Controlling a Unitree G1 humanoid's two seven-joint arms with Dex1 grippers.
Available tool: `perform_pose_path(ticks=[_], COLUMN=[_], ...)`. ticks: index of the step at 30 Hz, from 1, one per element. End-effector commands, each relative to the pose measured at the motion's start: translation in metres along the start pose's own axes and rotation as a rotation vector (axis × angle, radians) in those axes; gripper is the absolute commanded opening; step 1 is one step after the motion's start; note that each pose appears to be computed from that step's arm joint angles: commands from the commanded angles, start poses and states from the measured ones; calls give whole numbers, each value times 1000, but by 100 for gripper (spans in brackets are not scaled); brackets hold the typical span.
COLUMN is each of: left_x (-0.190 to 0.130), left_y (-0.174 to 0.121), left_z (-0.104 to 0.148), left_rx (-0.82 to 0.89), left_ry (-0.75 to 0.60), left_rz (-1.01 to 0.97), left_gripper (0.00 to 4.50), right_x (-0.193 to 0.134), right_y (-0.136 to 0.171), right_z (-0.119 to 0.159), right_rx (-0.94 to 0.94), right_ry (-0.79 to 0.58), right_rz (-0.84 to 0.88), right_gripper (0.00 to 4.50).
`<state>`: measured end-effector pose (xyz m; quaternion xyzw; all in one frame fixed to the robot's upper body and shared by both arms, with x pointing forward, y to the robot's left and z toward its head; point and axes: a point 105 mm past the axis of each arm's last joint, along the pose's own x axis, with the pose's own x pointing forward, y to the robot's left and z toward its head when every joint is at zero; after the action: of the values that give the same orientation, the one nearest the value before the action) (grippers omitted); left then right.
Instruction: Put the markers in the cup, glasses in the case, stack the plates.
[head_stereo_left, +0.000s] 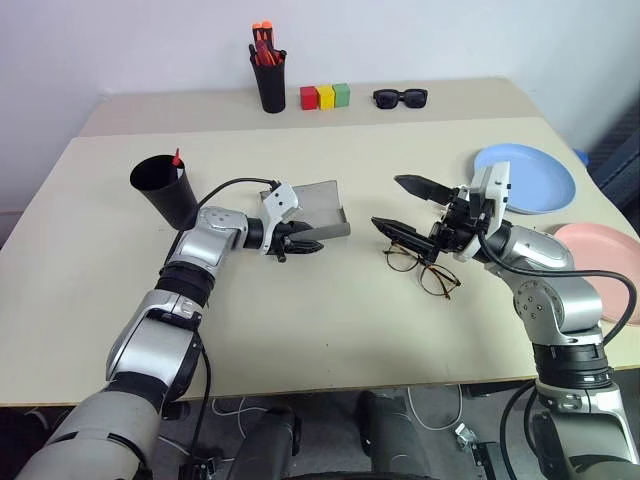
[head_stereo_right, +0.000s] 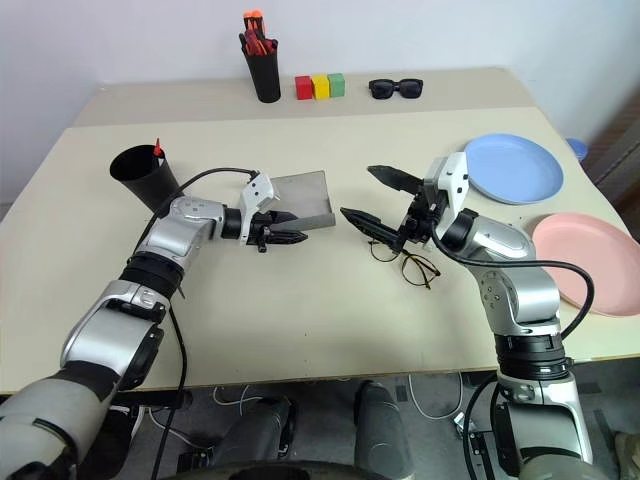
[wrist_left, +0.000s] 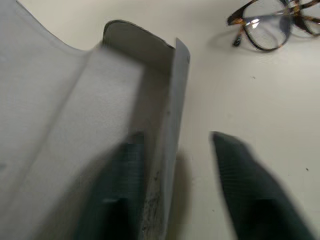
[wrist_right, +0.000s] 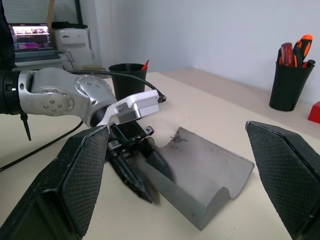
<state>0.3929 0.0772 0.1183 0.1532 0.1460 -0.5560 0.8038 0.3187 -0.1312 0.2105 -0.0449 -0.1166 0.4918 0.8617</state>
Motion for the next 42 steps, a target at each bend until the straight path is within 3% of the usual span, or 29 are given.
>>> perform_pose_path(ticks=[1,11,15,22,25,32,39,42], left_x=[-5,-47,-49,-41,-38,-48,-86,-102], left_y=[0,-29,-49,-63,-65,-64,-69,-73], left_z=[8,6,16,-1,-3,32,59,63], left_rx=[30,16,7,-25,-45,-32,43,81], left_ry=[11,142,136,175,164,0,-233,-323], left_rz=[-23,-154,-168,-80,-62,-54,-65,-49], left_gripper=[4,4,4,4,102,445,445,445], right_x=[2,-2,-2,-2,-3,-14,-57,-67], right_y=[2,-2,-3,-1,-4,-9,-25,-27], right_z=[14,12,9,-1,-5,-31,-58,-62], right_rx=[-52,-66,-58,-49,-42,-55,-152,-128], right_ry=[-44,-26,-27,-13,8,210,678,764], right_rz=[4,1,-8,-3,-14,-54,-118,-134], right_gripper=[450,450,450,450,450,450,450,450])
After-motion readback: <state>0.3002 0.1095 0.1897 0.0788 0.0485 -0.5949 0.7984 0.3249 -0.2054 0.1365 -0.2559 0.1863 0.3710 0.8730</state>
